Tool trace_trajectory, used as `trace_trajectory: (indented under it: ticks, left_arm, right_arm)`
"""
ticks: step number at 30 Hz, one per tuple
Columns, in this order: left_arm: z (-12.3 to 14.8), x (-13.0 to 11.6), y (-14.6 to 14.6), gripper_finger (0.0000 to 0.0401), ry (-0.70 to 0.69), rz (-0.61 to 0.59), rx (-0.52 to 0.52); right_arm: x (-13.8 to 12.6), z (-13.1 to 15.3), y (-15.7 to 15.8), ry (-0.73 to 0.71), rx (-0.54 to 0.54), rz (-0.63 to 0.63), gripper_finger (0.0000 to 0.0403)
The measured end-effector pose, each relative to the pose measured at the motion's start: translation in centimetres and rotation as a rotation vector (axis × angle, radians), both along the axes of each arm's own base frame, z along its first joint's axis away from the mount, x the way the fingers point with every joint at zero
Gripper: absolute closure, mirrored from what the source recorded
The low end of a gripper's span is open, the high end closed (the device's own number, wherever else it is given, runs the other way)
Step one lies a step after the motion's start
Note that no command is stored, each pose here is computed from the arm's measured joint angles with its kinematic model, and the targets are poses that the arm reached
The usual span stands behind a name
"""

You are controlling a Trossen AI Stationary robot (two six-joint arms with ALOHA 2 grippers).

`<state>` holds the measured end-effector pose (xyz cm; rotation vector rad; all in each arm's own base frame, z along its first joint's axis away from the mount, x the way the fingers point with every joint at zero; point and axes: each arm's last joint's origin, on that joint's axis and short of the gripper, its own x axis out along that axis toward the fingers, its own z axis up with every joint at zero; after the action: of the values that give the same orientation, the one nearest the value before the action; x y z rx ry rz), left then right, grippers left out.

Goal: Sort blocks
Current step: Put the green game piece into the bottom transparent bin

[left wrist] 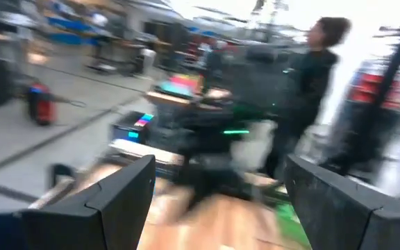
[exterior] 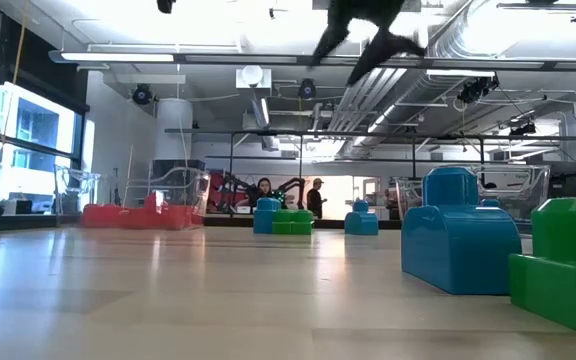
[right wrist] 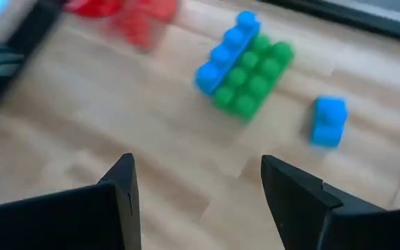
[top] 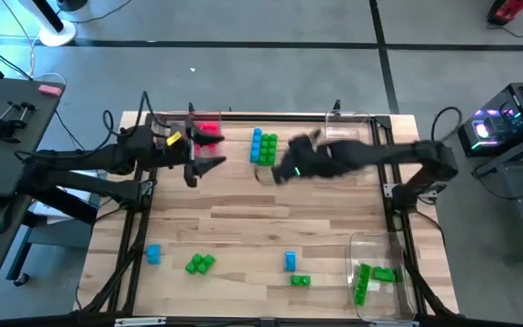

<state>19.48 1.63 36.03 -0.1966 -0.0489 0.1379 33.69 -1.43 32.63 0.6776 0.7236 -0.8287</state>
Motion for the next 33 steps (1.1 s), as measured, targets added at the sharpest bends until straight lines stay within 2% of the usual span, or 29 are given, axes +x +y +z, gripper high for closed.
trace_trajectory:
  ticks: [4,8,10,13,15,16,20,24,29,33]
  left_arm:
    - [0.2,-0.2,-0.1,0.0101,-0.012,-0.043,-0.008]
    - [0.7,-1.0,0.1,0.0101,-0.039,0.022,0.007]
    - [0.9,-1.5,0.3,0.0101,-0.045,0.089,0.024]
    - [1.0,-1.9,0.8,0.0101,-0.053,0.218,0.006]
    - [1.1,-2.1,1.0,0.0101,-0.071,0.303,-0.038]
    - [1.1,-2.1,1.1,0.0101,-0.082,0.337,-0.066]
    - [1.0,-2.1,1.3,0.0101,-0.129,0.422,-0.202]
    - [0.9,-2.0,1.4,0.0101,-0.160,0.422,-0.297]
    - [0.9,-1.9,1.4,0.0101,-0.158,0.425,-0.300]
    - [0.9,-1.9,1.4,0.0101,-0.141,0.440,-0.249]
  right_arm:
    - [1.8,-2.7,-6.3,0.079,0.027,0.046,0.0215]
    - [3.3,-5.7,-10.6,0.096,0.058,0.119,0.0225]
    - [3.8,-7.5,-12.4,0.134,0.053,0.140,0.0252]
    - [4.1,-10.2,-14.3,0.225,0.041,0.190,0.0325]
    - [4.3,-11.6,-15.0,0.277,0.021,0.227,0.0380]
    - [4.5,-12.2,-15.3,0.292,0.012,0.251,0.0389]
    - [5.4,-14.0,-15.8,0.305,-0.031,0.322,0.0393]
    - [6.0,-14.1,-16.1,0.284,-0.091,0.338,0.0398]
    - [5.9,-13.9,-16.4,0.325,-0.158,0.312,0.0402]
    - [5.8,-14.1,-16.8,0.346,-0.178,0.284,0.0402]
